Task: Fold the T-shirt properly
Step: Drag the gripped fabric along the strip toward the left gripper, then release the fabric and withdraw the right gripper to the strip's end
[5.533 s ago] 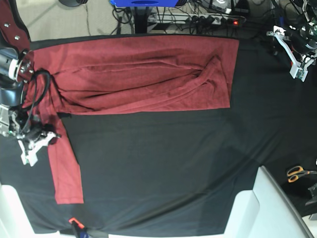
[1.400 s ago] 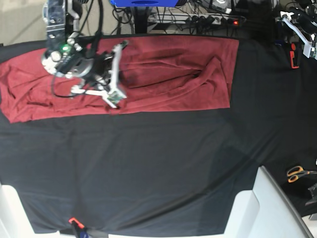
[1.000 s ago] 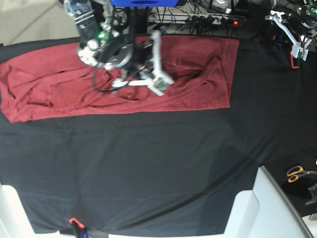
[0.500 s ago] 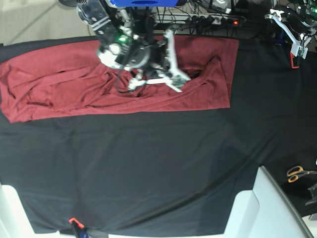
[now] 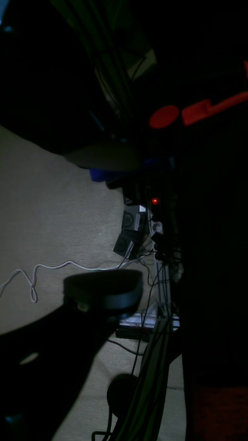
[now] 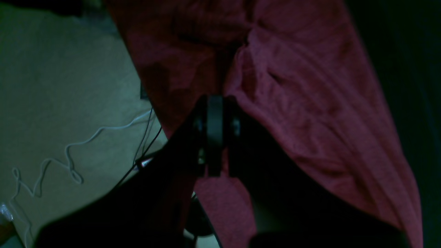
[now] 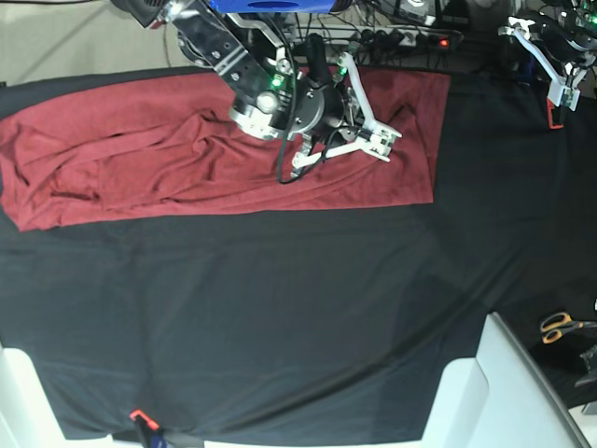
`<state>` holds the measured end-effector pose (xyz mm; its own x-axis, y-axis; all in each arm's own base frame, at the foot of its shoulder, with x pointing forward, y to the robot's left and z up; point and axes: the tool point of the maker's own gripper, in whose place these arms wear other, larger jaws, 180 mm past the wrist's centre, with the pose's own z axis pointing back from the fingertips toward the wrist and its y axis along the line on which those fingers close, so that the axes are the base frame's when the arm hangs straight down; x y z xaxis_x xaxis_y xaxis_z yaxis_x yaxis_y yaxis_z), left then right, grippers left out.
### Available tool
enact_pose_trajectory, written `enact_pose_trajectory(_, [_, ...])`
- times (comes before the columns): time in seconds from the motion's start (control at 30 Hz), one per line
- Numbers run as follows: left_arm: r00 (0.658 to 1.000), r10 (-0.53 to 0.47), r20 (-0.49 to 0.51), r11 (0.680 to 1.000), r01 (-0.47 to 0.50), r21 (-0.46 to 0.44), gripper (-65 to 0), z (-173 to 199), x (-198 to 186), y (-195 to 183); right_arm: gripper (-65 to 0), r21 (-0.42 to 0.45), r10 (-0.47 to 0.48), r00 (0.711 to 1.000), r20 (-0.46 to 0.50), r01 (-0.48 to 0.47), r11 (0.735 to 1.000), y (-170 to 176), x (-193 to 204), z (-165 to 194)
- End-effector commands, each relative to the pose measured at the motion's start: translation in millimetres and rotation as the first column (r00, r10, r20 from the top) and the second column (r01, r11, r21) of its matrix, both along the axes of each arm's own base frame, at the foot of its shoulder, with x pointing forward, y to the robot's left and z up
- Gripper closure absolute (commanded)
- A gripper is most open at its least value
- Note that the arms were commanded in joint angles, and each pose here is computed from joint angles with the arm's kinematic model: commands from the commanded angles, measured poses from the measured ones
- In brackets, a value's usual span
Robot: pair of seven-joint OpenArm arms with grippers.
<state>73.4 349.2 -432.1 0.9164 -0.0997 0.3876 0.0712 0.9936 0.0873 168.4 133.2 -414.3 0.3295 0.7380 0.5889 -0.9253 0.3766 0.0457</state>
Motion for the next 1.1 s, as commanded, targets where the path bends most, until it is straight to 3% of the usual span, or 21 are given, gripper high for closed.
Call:
enact_pose_trajectory(0.0, [1.000, -0.004, 0.016, 1.000, 0.004, 0.022, -43.1, 7.4, 3.1, 7.3, -0.2, 0.050, 0.001, 1.000, 0.027, -0.002, 0.999, 11.8, 7.0, 12.9])
enact_pose_trajectory(0.47, [1.000, -0.002, 0.017, 1.000, 0.002, 0.020, -43.1, 6.9, 3.2, 6.9, -1.4, 0.046, 0.038, 0.998, 0.042, -0.040, 0.998, 21.6, 10.8, 15.3])
enact_pose_trajectory(0.53, [1.000, -0.002, 0.017, 1.000, 0.002, 0.020, -43.1, 6.9, 3.2, 6.9, -8.0, 0.037, 0.078, 0.996, 0.045, -0.080, 0.996, 27.6, 1.7, 15.4])
enact_pose_trajectory(0.63, [1.000, -0.003, 0.024, 1.000, 0.003, 0.019, -43.1, 7.2, 6.5, 6.5, -26.3, -0.027, 0.145, 0.988, 0.049, -0.144, 0.989, 28.7, -7.7, 13.0])
enact_pose_trajectory(0.7, [1.000, 0.006, 0.027, 1.000, -0.006, 0.013, -43.1, 4.9, 8.7, 7.1, -35.0, -0.047, 0.174, 0.983, 0.059, -0.171, 0.984, 29.3, -11.0, 14.2])
enact_pose_trajectory(0.8, [0.999, 0.034, 0.010, 0.999, -0.034, -0.006, -43.1, -4.6, 5.5, 10.9, -36.0, -0.018, 0.106, 0.988, 0.113, -0.105, 0.994, 15.9, 9.0, 31.6])
enact_pose_trajectory(0.9, [0.999, 0.044, 0.005, 0.999, -0.044, -0.012, -43.1, -7.3, 4.0, 11.7, -36.0, 0.027, -0.077, 0.976, 0.206, 0.073, 0.997, -31.8, 55.5, 63.5])
enact_pose_trajectory(0.97, [0.999, 0.044, 0.002, 0.999, -0.044, -0.011, -43.1, -7.5, 2.6, 11.7, -36.0, 0.053, -0.291, 0.920, 0.261, 0.287, 0.956, -94.1, 98.9, 83.4])
enact_pose_trajectory(1.0, [0.999, 0.044, 0.002, 0.999, -0.044, -0.011, -43.1, -7.5, 2.6, 11.7, -36.0, 0.053, -0.401, 0.874, 0.274, 0.402, 0.914, -131.2, 117.4, 86.2])
enact_pose_trajectory(1.03, [0.999, 0.043, 0.003, 0.999, -0.043, -0.011, -43.1, -7.2, 3.0, 11.7, -36.0, 0.052, -0.509, 0.812, 0.286, 0.517, 0.854, -173.7, 134.5, 88.0])
enact_pose_trajectory(1.07, [0.999, 0.043, 0.005, 0.999, -0.043, -0.011, -43.1, -7.1, 3.7, 11.7, -36.0, 0.048, -0.613, 0.734, 0.294, 0.629, 0.776, -219.2, 146.9, 88.6])
